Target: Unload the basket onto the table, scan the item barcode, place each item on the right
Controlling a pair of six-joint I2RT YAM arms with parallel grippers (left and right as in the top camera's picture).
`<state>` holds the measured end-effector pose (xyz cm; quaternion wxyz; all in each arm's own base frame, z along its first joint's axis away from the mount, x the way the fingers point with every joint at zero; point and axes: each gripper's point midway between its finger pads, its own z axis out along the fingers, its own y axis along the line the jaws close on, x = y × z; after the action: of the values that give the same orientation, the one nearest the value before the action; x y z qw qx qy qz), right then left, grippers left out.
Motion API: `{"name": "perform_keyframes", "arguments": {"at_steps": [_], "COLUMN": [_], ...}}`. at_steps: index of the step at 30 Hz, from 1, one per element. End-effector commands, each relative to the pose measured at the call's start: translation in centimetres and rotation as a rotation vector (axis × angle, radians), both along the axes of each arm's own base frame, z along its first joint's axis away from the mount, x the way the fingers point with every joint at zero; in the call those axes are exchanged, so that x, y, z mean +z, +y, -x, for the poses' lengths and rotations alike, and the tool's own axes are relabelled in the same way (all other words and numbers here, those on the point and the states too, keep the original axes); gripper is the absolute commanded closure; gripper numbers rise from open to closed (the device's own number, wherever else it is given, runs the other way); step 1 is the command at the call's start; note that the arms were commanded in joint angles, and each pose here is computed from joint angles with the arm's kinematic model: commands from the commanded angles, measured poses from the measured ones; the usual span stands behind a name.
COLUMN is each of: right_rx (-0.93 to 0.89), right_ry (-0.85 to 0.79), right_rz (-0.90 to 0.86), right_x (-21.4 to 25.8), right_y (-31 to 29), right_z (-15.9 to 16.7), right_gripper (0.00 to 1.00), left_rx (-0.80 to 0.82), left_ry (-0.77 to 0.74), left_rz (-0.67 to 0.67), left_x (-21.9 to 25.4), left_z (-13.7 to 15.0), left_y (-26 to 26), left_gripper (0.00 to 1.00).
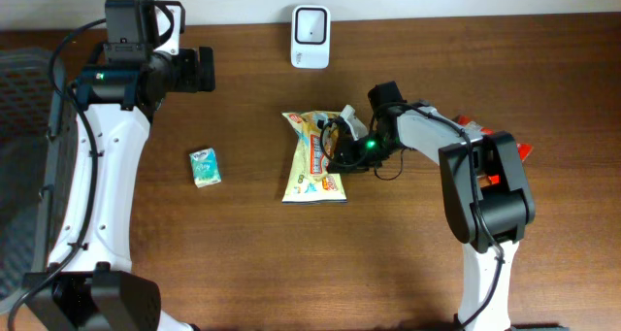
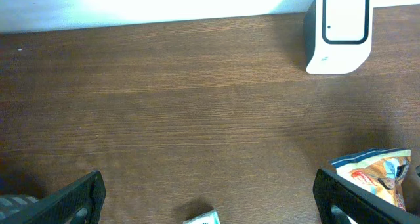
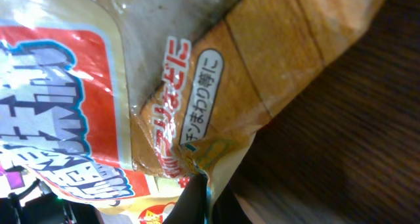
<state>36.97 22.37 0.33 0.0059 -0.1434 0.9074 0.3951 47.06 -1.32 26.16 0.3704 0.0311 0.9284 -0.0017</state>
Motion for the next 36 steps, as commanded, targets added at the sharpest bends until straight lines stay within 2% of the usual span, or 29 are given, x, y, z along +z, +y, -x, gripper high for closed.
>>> {"name": "perform_keyframes", "arguments": {"at_steps": [1,5,9,12,15,16,18,25,31,36], "right_rx": [-0.059,-0.126,-0.164,-0.216,-0.242,-0.229,-0.144,0.133,0.115,0.041], "right_ry": [0.012,-0.096,-0.266,-0.397,-0.545,-0.597,-0.659,-0.61,-0.706,-0.613], "right_rz": [0.098,0.141,0.31,0.587,0.936,1.05,1.163,1.161,1.093,1.016], "right_x": [-1.4,3.0,8.8,11.6,13.2,13.5,13.0,5.4,6.0,5.5], "right_y": [-1.6,-3.2,-5.2,-7.2,-8.6,-8.7,-7.1,-0.2,3.3,2.3], "right_z": [-0.5,-2.8,-3.5,-2.7,-1.7,-1.2,-0.1,4.1,4.4,3.3], "right_gripper": [0.96,0.96,0.96,0.96,0.96,0.96,0.96,0.96,0.96,0.96], "left_rx": [-0.001,-0.001,-0.001,-0.001,-0.001,-0.001,-0.001,-0.001,-0.001,-0.001], "left_ry": [0.001,0.001,0.001,0.0,0.0,0.001,0.001,0.001,0.001,0.001], "left_rz": [-0.015,-0.015,-0.015,-0.015,-0.015,-0.015,-0.015,-0.015,-0.015,-0.015], "left_x": [-0.1,-0.1,-0.1,-0.1,-0.1,-0.1,-0.1,-0.1,-0.1,-0.1], "left_z": [-0.1,-0.1,-0.1,-0.1,-0.1,-0.1,-0.1,-0.1,-0.1,-0.1], "left_y": [0.4,0.4,0.4,0.4,0.4,0.4,0.4,0.4,0.4,0.4], "left_gripper": [0.01,0.01,0.01,0.01,0.01,0.01,0.01,0.01,0.01,0.01]}}
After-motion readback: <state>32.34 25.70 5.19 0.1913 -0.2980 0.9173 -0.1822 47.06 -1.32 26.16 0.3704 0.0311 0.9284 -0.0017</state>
